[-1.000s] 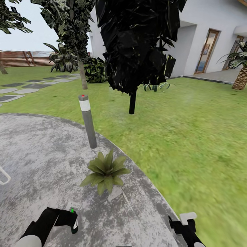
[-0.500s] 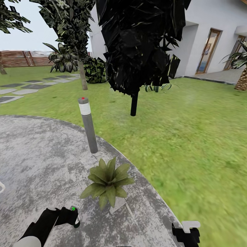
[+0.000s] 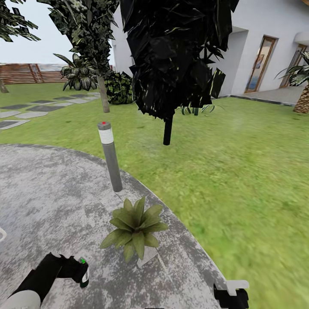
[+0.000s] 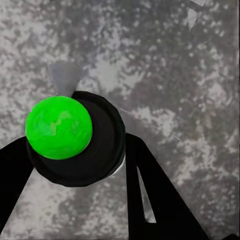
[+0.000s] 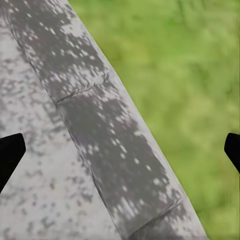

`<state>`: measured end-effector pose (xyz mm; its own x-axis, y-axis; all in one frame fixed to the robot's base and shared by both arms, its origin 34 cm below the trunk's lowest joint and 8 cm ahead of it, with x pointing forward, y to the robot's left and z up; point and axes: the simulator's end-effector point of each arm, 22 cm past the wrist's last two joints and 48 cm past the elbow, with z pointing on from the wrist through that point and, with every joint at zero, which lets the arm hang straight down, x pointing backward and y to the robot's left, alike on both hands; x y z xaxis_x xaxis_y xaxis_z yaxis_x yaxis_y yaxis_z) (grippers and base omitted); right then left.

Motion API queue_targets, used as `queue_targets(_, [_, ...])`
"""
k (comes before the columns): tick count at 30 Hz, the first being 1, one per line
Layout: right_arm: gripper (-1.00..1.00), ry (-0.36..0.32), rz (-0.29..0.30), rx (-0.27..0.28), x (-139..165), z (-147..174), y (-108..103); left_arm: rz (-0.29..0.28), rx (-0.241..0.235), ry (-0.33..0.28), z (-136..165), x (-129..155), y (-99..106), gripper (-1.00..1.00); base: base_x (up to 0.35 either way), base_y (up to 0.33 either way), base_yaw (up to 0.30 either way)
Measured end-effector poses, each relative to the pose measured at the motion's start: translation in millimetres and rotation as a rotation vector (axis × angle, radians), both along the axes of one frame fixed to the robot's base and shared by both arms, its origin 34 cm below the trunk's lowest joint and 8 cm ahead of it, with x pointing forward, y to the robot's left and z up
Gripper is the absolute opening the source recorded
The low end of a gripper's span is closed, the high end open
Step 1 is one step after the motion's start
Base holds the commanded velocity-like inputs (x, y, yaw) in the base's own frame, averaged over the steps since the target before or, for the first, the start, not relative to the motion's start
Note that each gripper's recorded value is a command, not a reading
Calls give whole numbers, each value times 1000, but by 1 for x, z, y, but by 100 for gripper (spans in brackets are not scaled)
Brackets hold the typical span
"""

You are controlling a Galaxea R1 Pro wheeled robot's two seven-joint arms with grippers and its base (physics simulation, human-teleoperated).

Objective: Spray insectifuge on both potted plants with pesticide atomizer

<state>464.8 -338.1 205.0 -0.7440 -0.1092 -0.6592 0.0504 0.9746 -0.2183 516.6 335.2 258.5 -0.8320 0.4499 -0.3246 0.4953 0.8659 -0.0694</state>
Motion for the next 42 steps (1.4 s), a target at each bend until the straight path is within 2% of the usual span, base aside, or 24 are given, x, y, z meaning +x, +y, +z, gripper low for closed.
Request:
queue_targets(2, [100,0,1,0,0,0,0,-31,-7,-12,13,9,-2,-100,0,0,0])
queue_targets(6, [100,1,3,-1,0,0,0,-53,-65,-6,39,21,-14,-100,0,0,0])
queue_targets(11, [100,1,2,-1,0,0,0,-57,-58,22,36,12,-11,-100,0,0,0])
queue_targets(15, [100,1,1,0,0,0,0,-85,-47,44,29,3,-13,-100,0,0,0])
queue_targets(21, [100,2,2,0,-1,0,0,-44,43,48,6,-10,4,-100,72,0,0])
queue_targets(25, [100,1,3,-1,0,0,0,-37,51,44,5,-9,6,-100,306,0,0])
queue_targets(33, [100,2,3,0,-1,0,0,-41,46,39,12,-2,8,-100,35,0,0])
queue_targets(35, [100,2,3,0,-1,0,1,-49,28,45,15,-1,4,-100,1,0,0])
queue_targets(37, [100,2,2,0,-1,0,0,-104,80,53,20,1,9,-100,0,0,0])
queue_targets(40, [100,2,3,0,-1,0,1,-130,112,73,17,-6,14,-100,0,0,0])
queue_targets(42, [100,2,3,0,-1,0,1,-127,123,84,14,-12,21,-100,0,0,0])
